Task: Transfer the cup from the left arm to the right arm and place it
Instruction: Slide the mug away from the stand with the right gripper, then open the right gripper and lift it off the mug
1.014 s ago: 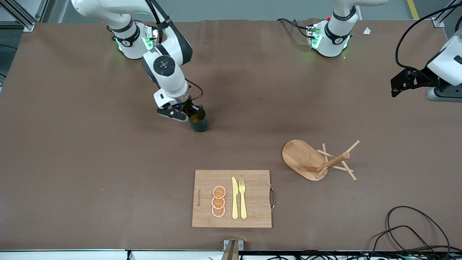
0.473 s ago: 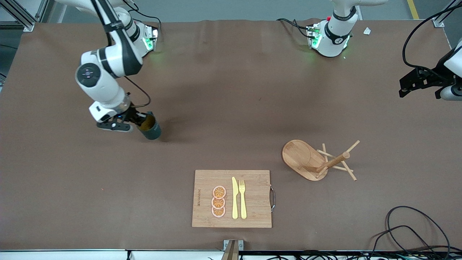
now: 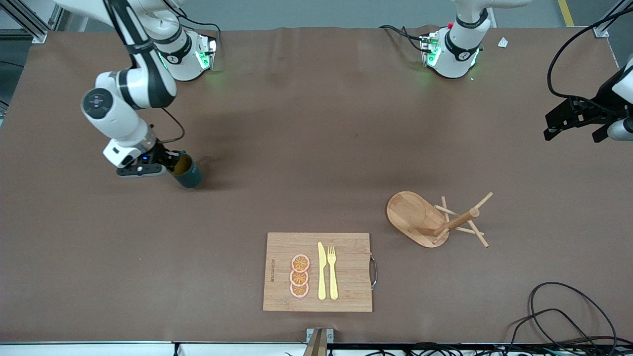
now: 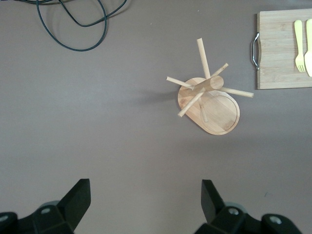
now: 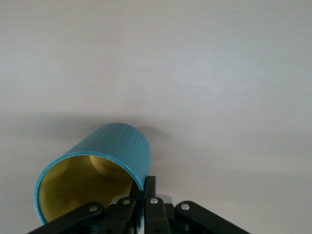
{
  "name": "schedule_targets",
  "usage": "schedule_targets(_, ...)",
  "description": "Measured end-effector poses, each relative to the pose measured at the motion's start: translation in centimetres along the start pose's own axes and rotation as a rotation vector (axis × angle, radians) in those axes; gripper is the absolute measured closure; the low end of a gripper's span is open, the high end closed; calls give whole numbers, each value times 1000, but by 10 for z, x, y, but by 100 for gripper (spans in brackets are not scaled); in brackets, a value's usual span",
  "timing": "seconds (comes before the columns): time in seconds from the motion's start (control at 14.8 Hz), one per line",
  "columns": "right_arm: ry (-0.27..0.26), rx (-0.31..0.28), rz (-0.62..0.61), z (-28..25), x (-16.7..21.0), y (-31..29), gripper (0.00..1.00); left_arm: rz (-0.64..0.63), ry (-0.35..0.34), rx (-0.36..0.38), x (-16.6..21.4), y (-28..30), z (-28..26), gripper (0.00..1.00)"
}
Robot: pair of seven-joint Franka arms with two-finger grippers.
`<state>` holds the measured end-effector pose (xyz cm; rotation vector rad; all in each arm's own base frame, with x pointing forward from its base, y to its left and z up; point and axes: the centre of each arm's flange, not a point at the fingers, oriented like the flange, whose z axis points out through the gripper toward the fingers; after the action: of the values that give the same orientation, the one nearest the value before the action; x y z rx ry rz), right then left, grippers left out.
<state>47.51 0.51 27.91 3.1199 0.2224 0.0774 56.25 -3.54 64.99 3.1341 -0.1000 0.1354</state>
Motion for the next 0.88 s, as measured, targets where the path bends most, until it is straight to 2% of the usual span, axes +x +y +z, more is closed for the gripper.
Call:
schedule_targets(0.27, -4, -7, -66, -8, -26, 80, 96, -2, 1, 0, 0, -1, 0, 0)
schedule_targets(0.88, -48, 9, -99, 9, -42, 65, 96, 6, 12, 0, 4, 3, -3, 0)
